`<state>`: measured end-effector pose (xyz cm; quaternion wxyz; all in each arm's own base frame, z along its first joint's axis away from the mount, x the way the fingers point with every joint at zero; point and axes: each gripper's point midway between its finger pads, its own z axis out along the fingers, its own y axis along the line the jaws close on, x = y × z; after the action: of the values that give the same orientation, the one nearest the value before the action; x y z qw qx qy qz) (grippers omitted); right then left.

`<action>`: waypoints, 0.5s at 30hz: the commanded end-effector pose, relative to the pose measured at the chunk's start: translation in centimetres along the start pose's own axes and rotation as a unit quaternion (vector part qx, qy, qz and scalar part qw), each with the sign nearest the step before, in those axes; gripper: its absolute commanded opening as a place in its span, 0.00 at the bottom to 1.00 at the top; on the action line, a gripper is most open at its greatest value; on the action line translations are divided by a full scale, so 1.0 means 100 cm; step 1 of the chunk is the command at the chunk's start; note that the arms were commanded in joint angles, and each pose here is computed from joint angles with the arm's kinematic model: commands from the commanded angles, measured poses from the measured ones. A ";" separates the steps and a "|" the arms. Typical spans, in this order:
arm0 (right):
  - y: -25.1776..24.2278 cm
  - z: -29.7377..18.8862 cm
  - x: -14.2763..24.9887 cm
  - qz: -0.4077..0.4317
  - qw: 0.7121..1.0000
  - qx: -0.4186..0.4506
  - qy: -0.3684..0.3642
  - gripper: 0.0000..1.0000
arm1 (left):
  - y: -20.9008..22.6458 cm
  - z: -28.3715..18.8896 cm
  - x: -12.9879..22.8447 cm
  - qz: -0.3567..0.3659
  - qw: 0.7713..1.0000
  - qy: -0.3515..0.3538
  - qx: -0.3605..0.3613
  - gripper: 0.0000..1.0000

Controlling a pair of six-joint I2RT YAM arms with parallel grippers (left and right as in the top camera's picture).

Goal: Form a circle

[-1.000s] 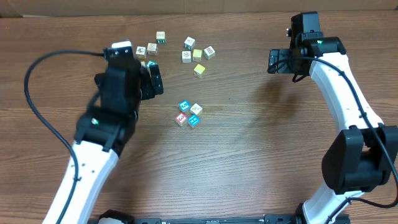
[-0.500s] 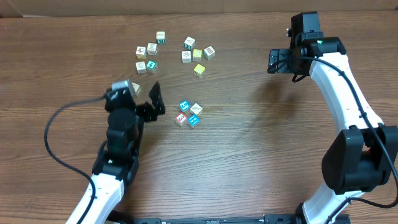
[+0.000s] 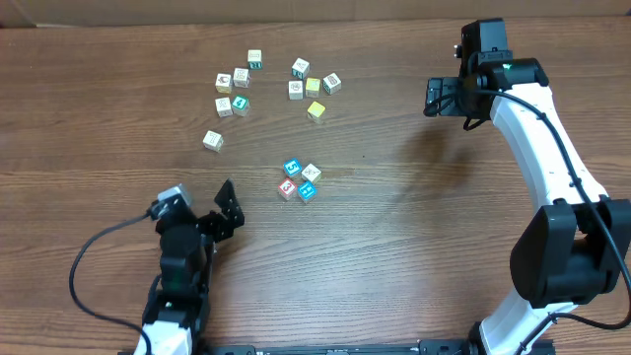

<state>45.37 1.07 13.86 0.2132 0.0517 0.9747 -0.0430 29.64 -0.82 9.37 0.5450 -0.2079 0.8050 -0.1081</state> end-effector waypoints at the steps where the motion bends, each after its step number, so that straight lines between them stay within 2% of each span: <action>1: 0.001 -0.008 -0.006 0.003 1.000 -0.003 -0.014 1.00 | 0.010 -0.008 0.004 -0.013 1.000 -0.013 -0.002 1.00; 5: 0.001 -0.008 -0.006 0.003 1.000 -0.003 -0.014 1.00 | 0.019 -0.015 0.010 -0.017 1.000 -0.017 -0.007 1.00; 15: 0.001 -0.008 -0.006 0.003 1.000 -0.003 -0.014 1.00 | 0.027 -0.035 -0.004 -0.019 0.998 -0.053 -0.023 0.99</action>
<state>45.38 1.08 13.86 0.2134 0.0518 0.9747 -0.0428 26.28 0.73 9.33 0.5657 -0.2269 0.7864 -0.1000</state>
